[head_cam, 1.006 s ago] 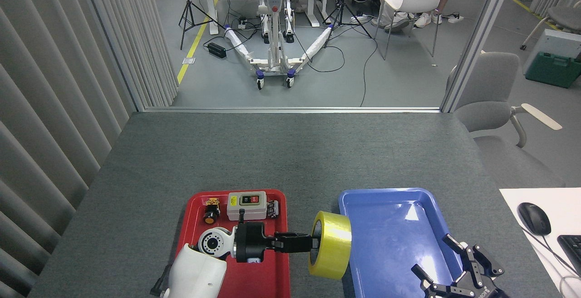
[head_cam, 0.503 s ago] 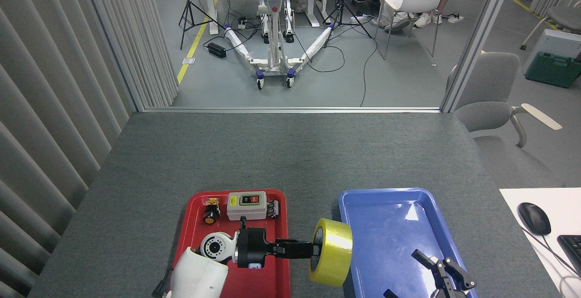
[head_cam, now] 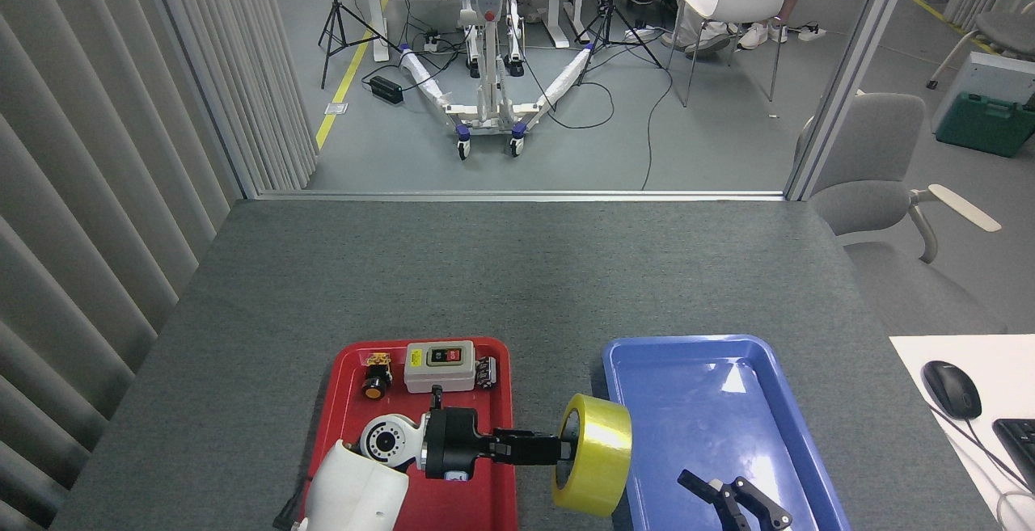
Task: Place and move tape with both arms
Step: 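Bring the right gripper under the held tape roll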
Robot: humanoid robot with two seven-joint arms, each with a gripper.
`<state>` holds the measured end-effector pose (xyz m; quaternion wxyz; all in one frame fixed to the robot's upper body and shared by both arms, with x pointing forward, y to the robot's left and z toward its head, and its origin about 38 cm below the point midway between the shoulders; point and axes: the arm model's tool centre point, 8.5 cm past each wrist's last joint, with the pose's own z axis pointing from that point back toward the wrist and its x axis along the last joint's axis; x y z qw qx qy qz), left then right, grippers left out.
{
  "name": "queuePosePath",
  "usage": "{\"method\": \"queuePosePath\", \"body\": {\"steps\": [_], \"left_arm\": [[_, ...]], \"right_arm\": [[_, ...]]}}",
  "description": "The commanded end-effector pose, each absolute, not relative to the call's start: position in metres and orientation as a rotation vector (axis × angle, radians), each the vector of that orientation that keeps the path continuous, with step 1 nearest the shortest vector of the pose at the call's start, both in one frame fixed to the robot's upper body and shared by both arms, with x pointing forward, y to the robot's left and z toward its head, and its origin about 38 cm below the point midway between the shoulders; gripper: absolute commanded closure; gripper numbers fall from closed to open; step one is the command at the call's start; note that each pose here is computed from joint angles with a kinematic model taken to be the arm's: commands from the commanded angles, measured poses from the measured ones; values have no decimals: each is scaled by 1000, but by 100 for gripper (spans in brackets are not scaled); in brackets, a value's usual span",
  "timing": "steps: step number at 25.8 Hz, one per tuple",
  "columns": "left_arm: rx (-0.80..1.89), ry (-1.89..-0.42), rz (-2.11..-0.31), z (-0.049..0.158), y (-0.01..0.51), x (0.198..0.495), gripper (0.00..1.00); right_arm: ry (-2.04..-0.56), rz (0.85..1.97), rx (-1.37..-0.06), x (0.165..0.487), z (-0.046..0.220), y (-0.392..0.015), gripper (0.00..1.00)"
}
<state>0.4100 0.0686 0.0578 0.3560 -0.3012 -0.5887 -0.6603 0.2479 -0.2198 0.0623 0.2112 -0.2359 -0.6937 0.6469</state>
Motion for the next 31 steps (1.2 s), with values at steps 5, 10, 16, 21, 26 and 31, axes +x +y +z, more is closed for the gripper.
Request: {"method": "queuePosePath", "body": {"steps": [5,10,16,21,26,31], "left_arm": [[-784,-1508,-1742,58,63,407,100],[-788,-1502,-1745,56,62,406,100],[-790,-1487,-1769,55,59,404,100],[-786,-1496,-1783,56,57,400,100],[-786,-1467,-1821,54,52,397,100],[-787,-1473,-1857,56,45,390,100]], "right_arm": [[-1987,1831,-612,258,65,-200,5],[-1986,1853,-601,256,63,-196,17],[-1980,1874,-594,255,61,-194,49],[-1962,1892,-593,254,57,-195,57],[-1950,1896,-592,256,54,-197,69],[-1951,1898,-595,257,55,-197,80]]}}
